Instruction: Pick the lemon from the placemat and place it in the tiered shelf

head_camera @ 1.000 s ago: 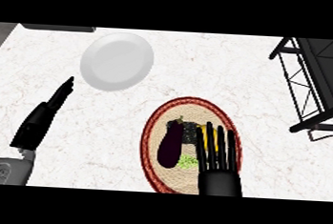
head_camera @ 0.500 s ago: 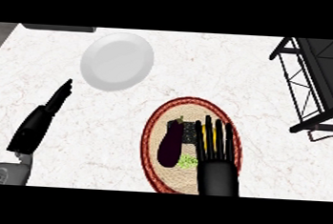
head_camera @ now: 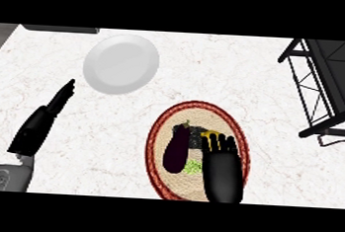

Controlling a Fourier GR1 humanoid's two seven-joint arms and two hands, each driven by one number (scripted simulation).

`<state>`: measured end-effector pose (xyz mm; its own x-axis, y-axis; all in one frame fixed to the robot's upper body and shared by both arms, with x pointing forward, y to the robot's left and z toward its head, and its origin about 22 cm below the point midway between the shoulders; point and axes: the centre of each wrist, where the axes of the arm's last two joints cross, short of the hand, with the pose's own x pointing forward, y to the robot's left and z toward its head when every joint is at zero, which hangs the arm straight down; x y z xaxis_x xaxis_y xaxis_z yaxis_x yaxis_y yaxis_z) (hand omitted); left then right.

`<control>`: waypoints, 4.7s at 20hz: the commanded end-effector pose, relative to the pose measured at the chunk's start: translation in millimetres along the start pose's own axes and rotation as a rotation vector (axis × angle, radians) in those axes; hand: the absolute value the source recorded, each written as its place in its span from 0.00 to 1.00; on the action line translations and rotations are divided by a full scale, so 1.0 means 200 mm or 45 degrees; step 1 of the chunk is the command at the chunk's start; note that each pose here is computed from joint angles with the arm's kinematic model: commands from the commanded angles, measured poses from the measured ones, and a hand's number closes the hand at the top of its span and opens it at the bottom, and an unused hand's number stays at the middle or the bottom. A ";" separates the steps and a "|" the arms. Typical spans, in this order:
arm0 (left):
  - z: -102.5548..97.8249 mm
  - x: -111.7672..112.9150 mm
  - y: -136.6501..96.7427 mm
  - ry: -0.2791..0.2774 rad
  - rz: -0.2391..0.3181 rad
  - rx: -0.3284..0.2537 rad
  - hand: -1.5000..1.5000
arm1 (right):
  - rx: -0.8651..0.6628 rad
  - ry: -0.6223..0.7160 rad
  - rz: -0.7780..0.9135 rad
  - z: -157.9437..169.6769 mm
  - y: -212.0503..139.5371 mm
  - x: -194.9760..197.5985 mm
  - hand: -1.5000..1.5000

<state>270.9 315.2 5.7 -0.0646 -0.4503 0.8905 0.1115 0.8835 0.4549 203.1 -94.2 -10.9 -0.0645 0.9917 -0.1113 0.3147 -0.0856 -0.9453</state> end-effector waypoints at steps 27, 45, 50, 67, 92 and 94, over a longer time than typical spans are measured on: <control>0.03 0.02 -0.06 0.018 0.003 0.001 0.50 | -0.202 0.261 -0.562 -0.74 -0.92 -0.43 1.00; 0.00 0.04 -0.02 0.010 -0.004 0.011 0.50 | -0.142 0.591 -0.281 -0.92 -1.63 -0.83 1.00; 0.01 0.02 -0.12 0.008 0.017 0.007 0.50 | -0.031 0.631 -0.197 -1.03 -1.60 -1.06 1.00; 0.01 0.01 -0.02 -0.002 0.003 -0.014 0.50 | 0.098 0.568 -0.302 -1.02 -1.23 -1.50 1.00; 0.02 0.02 0.01 -0.010 0.014 0.010 0.50 | -0.193 0.724 -0.772 -0.91 -0.79 -1.74 0.00; 0.08 -0.04 -0.03 0.020 0.004 0.002 0.50 | -0.370 0.720 -0.794 -0.89 -0.90 -1.75 0.00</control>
<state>265.2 313.4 4.4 -0.0626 -0.4472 0.8923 0.1083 0.8857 0.4515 348.7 -390.7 270.8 0.2064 0.8138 0.5432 0.5066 0.3861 -0.7709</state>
